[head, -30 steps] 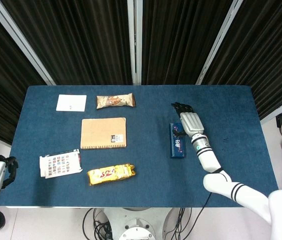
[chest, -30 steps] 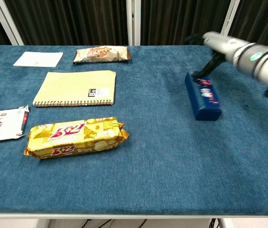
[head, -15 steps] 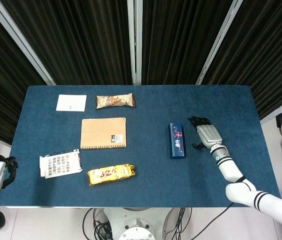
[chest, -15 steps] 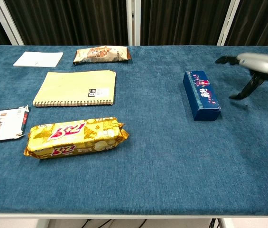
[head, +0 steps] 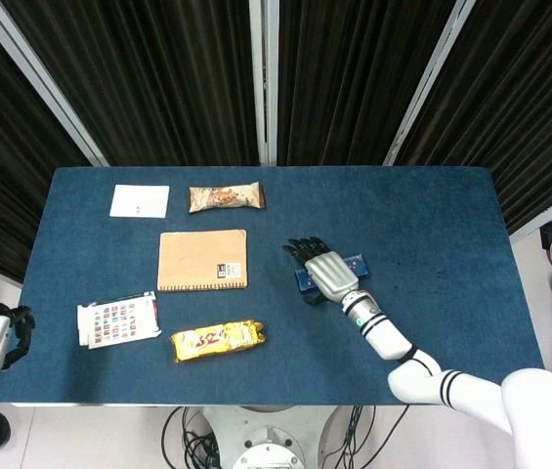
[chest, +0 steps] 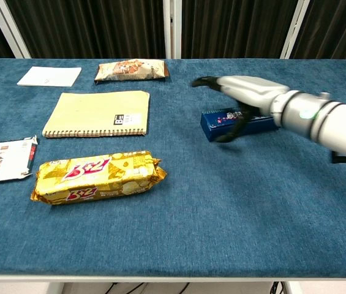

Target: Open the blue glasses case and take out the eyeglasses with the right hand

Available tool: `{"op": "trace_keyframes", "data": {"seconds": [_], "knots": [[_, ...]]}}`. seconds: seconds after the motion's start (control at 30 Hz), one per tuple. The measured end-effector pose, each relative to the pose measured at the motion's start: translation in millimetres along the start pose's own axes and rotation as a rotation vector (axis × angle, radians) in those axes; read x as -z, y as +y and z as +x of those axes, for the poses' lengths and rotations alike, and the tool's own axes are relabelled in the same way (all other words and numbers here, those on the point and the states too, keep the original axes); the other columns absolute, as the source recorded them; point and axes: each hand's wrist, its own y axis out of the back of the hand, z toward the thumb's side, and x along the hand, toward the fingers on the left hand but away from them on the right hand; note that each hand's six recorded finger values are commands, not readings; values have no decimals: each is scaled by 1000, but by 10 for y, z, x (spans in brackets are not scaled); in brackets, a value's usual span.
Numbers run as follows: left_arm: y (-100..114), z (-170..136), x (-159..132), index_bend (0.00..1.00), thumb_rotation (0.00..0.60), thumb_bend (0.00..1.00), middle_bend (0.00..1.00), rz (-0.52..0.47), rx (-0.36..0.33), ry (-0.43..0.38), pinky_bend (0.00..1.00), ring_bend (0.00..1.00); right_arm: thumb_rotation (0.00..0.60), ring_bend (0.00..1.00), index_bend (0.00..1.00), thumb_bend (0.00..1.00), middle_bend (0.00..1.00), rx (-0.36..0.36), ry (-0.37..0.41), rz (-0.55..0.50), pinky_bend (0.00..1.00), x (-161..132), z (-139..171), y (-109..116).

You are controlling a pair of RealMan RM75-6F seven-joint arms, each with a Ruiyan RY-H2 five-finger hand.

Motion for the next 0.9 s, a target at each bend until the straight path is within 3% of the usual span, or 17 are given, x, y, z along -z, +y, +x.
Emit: {"op": "trace_keyframes", "data": {"seconds": [0.1, 0.23, 0.57, 0.73, 0.9], "knots": [[-1, 1, 3, 667, 600, 580, 637, -1, 1, 0, 449, 453, 600, 0, 0, 89, 29, 4, 8, -2, 0, -120, -108, 7], [0, 2, 6, 666, 600, 579, 637, -5, 2, -1, 449, 453, 600, 0, 0, 161, 109, 3, 2, -3, 0, -124, -113, 53], [0, 3, -5, 666, 600, 579, 637, 2, 2, -4, 449, 453, 600, 0, 53, 203, 143, -90, -66, 19, 0, 321, 255, 425], [0, 1, -5, 666, 600, 579, 637, 4, 1, -1, 449, 453, 600, 0, 70, 216, 143, -166, -93, 34, 0, 426, 319, 373], [-2, 4, -4, 666, 600, 579, 637, 5, 1, 1, 449, 453, 600, 0, 104, 295, 147, -215, -100, 70, 0, 477, 334, 313]]}}
